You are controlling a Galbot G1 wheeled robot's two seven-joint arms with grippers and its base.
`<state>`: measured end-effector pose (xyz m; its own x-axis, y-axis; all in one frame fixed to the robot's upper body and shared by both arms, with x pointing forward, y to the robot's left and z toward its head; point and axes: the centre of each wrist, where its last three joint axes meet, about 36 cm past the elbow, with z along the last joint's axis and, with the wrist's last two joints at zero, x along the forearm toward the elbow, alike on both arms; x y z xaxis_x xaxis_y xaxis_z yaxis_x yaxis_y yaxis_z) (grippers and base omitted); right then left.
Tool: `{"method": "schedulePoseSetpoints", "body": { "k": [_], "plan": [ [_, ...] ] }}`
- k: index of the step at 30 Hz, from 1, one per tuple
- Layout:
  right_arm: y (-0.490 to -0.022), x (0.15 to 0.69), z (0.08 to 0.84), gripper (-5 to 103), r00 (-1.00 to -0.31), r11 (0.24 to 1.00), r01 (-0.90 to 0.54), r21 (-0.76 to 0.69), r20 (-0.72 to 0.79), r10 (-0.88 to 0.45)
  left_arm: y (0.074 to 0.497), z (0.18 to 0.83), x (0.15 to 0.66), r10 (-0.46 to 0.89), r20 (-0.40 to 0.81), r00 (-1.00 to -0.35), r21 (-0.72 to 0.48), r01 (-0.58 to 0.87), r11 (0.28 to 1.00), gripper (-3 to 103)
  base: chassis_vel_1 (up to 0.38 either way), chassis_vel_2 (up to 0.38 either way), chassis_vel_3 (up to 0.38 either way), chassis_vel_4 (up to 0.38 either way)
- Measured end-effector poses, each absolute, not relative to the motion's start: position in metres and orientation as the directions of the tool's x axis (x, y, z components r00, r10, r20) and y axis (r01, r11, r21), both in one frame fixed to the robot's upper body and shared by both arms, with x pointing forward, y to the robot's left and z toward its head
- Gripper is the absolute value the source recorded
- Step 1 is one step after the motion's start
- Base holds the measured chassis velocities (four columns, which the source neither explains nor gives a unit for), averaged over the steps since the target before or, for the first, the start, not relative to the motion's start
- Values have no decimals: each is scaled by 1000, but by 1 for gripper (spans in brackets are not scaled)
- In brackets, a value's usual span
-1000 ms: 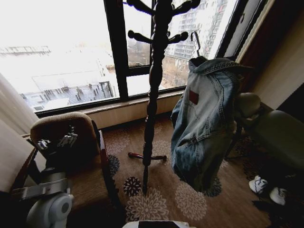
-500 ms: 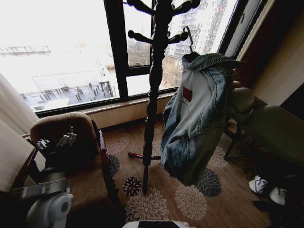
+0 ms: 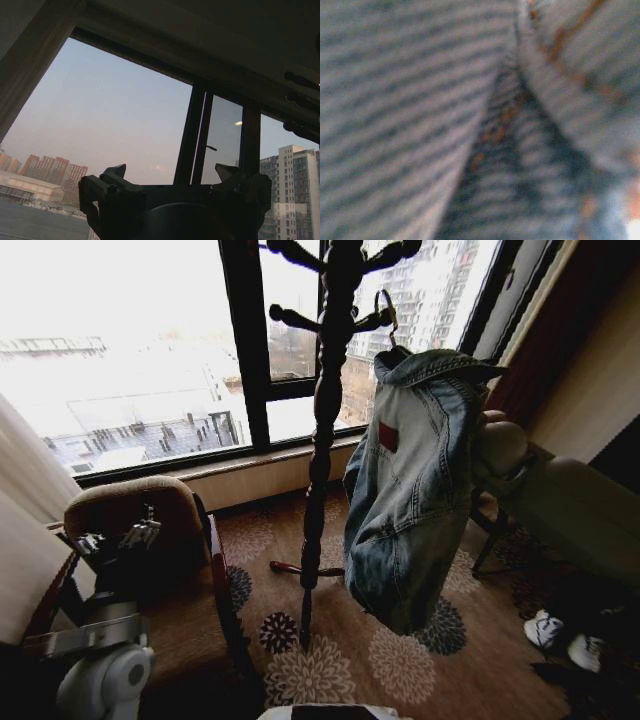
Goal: Pick up the clothes from the bed and hang them on the clothes hanger.
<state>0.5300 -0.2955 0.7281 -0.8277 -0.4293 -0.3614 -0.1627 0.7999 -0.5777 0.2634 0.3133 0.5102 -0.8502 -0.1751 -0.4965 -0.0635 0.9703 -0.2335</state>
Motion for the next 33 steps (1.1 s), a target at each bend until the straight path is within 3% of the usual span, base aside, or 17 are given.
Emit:
{"method": "schedulePoseSetpoints", "body": {
  "k": [33],
  "plan": [
    [-299, 546, 725, 21, -847, 795, -150, -588, -339, -410, 315, 508, 264, -179, -497, -849, -236, -67, 969, 100, 0, 0, 0, 0]
  ]
}}
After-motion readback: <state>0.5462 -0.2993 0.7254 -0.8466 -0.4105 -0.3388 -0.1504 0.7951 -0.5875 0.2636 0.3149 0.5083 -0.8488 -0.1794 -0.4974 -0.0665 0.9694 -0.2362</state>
